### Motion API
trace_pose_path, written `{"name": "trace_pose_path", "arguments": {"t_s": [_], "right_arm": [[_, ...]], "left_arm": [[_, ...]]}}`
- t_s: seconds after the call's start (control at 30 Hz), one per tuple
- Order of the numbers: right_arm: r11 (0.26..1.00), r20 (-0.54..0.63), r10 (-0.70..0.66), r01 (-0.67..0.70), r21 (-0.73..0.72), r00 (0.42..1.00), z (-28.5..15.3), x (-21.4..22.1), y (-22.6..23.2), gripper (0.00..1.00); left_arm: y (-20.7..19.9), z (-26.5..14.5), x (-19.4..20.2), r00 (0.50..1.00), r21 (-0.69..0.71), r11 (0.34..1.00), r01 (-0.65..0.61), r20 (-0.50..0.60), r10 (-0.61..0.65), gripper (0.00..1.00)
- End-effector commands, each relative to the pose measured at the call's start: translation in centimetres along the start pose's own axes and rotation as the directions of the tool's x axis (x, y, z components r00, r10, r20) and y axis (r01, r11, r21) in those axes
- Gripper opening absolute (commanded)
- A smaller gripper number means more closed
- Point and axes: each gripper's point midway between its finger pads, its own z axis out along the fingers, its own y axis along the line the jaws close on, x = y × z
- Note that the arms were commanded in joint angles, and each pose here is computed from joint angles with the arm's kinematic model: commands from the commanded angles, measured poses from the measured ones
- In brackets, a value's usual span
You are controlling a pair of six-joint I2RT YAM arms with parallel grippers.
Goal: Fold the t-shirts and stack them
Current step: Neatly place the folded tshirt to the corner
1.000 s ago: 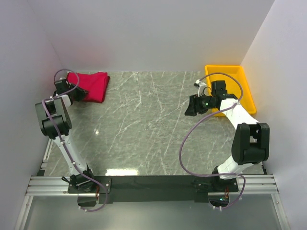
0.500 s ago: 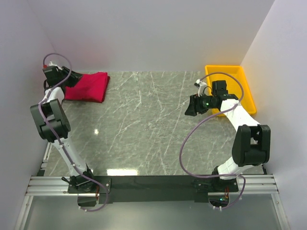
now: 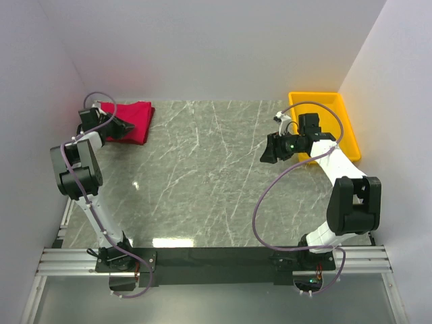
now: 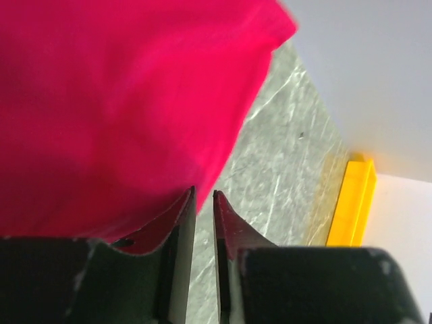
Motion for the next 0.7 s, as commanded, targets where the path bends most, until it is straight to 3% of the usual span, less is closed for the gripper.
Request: {"name": "trace_pose_path", "arguments": {"t_s": [0.0, 0.2, 0.33, 0.53, 0.67], "right_arm": [[0.998, 0.046, -0.053, 0.054, -0.011, 0.998, -0.7, -1.2, 1.0, 0.68], [0.998, 0.05, -0.061, 0.061, -0.008, 0.997, -1.0, -1.3, 1.2, 0.68], [0.998, 0.048, -0.062, 0.062, -0.01, 0.997, -1.0, -1.1, 1.2, 0.68], [0.998, 0.055, -0.067, 0.067, -0.012, 0.996, -1.2, -1.3, 1.5, 0.68], [0.997, 0.057, -0.074, 0.075, -0.007, 0.996, -1.4, -1.3, 1.5, 0.68]], "left_arm": [[1.2, 1.0, 1.4, 1.0, -0.026, 1.0, 0.002, -0.03, -0.003, 0.21], [6.0, 1.8, 3.8, 0.997, -0.167, 0.986, 0.024, -0.064, -0.035, 0.19], [5.9, 1.9, 4.1, 0.997, -0.146, 0.989, 0.017, -0.069, -0.027, 0.2], [-0.9, 0.2, 0.0, 0.995, 0.018, 0.994, -0.104, 0.009, 0.104, 0.32], [-7.0, -3.8, -4.3, 0.955, 0.06, 0.962, -0.265, 0.151, 0.254, 0.41]]}}
